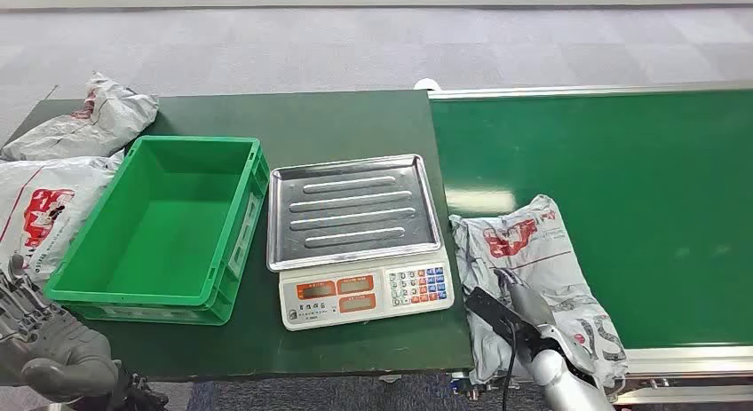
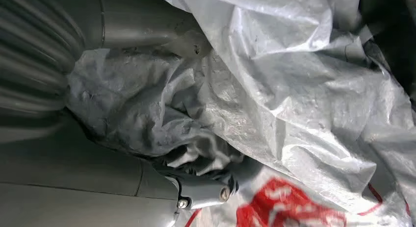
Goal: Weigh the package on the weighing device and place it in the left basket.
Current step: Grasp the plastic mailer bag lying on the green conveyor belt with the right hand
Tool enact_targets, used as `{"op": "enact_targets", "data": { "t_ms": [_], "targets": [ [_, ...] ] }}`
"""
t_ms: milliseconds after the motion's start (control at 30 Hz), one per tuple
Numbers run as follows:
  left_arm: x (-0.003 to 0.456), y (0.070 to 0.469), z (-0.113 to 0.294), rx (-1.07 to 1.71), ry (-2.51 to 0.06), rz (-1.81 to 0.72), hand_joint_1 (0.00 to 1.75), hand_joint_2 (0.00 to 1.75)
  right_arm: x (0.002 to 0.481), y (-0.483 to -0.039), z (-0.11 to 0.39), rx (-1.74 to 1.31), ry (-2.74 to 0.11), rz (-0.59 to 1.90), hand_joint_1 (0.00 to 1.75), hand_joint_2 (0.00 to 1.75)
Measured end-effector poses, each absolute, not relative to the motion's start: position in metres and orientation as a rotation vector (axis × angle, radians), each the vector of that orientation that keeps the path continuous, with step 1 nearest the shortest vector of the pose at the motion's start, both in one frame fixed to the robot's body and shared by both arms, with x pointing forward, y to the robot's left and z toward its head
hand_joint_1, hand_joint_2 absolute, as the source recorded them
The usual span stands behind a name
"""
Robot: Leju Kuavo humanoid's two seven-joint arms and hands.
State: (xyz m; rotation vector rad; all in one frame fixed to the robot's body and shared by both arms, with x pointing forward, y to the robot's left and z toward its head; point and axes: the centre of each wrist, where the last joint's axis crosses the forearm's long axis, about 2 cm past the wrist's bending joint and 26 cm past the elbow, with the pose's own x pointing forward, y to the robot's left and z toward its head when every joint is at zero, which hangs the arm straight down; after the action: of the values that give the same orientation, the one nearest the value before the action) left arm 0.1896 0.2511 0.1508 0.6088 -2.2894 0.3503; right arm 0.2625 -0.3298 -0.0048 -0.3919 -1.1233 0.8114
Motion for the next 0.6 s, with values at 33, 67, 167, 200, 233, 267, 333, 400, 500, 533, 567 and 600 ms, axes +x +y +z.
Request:
{"op": "enact_targets", "data": {
  "t_ms": [33, 67, 167, 200, 233, 267, 333, 400, 500, 533, 567, 600],
  "targets": [
    [0.189, 0.251, 0.150, 0.609, -2.288, 0.350, 0.00, 0.00, 0.262, -0.329, -0.005, -0.396, -1.124, 0.812, 1.75, 1.75],
    [0.188, 0.251, 0.150, 0.609, -2.287, 0.349, 0.00, 0.00, 0.262, -0.329, -0.004, -0.399, -1.125, 0.812, 1.75, 1.75],
    [0.186, 0.251, 0.149, 0.610, -2.281, 0.348, 0.00, 0.00, 0.262, -0.327, -0.003, -0.413, -1.130, 0.812, 1.75, 1.75],
    [0.185, 0.251, 0.149, 0.610, -2.280, 0.347, 0.00, 0.00, 0.262, -0.326, -0.003, -0.415, -1.132, 0.812, 1.75, 1.75],
    [0.185, 0.251, 0.149, 0.610, -2.279, 0.347, 0.00, 0.00, 0.262, -0.326, -0.002, -0.416, -1.134, 0.812, 1.75, 1.75],
    [0.185, 0.251, 0.149, 0.610, -2.279, 0.347, 0.00, 0.00, 0.262, -0.326, -0.002, -0.417, -1.137, 0.812, 1.75, 1.75],
    [0.184, 0.251, 0.149, 0.610, -2.280, 0.347, 0.00, 0.00, 0.262, -0.325, -0.001, -0.418, -1.140, 0.811, 1.75, 1.75],
    [0.184, 0.251, 0.149, 0.610, -2.279, 0.347, 0.00, 0.00, 0.261, -0.325, -0.002, -0.423, -1.141, 0.811, 1.75, 1.75],
    [0.183, 0.251, 0.149, 0.605, -2.278, 0.344, 0.00, 0.00, 0.256, -0.323, -0.001, -0.475, -1.142, 0.813, 1.75, 1.75],
    [0.183, 0.251, 0.149, 0.602, -2.279, 0.342, 0.00, 0.00, 0.254, -0.322, -0.001, -0.504, -1.144, 0.816, 1.75, 1.75],
    [0.182, 0.252, 0.149, 0.598, -2.280, 0.340, 0.00, 0.00, 0.252, -0.321, 0.001, -0.534, -1.146, 0.818, 1.75, 1.75],
    [0.182, 0.252, 0.149, 0.595, -2.282, 0.338, 0.00, 0.00, 0.250, -0.319, 0.002, -0.562, -1.149, 0.820, 1.75, 1.75]
  ]
}}
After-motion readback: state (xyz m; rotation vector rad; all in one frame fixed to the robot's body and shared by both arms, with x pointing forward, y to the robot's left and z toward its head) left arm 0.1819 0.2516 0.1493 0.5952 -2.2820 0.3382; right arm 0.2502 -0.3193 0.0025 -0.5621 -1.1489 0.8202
